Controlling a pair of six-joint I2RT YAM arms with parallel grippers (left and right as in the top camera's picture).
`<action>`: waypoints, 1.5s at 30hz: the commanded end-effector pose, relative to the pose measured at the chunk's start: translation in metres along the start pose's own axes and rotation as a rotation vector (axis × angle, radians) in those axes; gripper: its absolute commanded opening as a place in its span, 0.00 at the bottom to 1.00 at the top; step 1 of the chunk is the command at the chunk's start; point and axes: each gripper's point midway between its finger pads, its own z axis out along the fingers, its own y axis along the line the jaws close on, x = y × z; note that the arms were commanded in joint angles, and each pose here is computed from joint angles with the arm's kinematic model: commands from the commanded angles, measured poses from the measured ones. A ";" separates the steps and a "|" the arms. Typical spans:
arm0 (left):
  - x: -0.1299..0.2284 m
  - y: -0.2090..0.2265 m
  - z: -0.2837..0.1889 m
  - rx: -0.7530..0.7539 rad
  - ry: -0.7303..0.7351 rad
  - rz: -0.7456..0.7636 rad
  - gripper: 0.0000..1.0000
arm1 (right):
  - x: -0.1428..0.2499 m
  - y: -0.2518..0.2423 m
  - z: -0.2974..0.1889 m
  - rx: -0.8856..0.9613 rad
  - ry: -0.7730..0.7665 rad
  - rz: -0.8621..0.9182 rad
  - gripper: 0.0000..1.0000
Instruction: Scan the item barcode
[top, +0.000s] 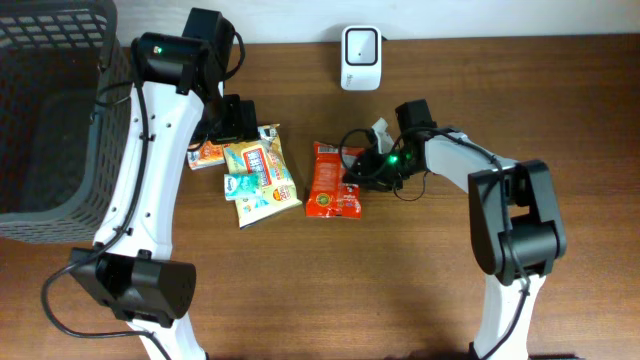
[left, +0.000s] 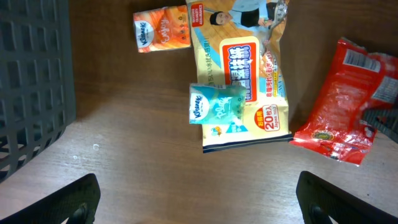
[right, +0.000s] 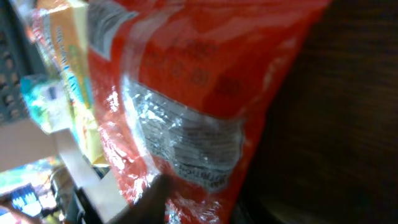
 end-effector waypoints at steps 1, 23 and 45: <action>-0.001 0.003 -0.009 0.001 -0.025 -0.013 0.99 | 0.014 -0.039 0.017 0.104 0.039 0.068 0.04; -0.002 0.003 -0.009 0.001 -0.027 -0.014 0.99 | 0.007 0.124 -0.129 -0.602 -0.168 -0.574 0.04; 0.003 -0.011 -0.007 0.081 0.007 -0.010 0.99 | 0.001 -0.023 -0.076 0.171 -0.051 -0.104 0.80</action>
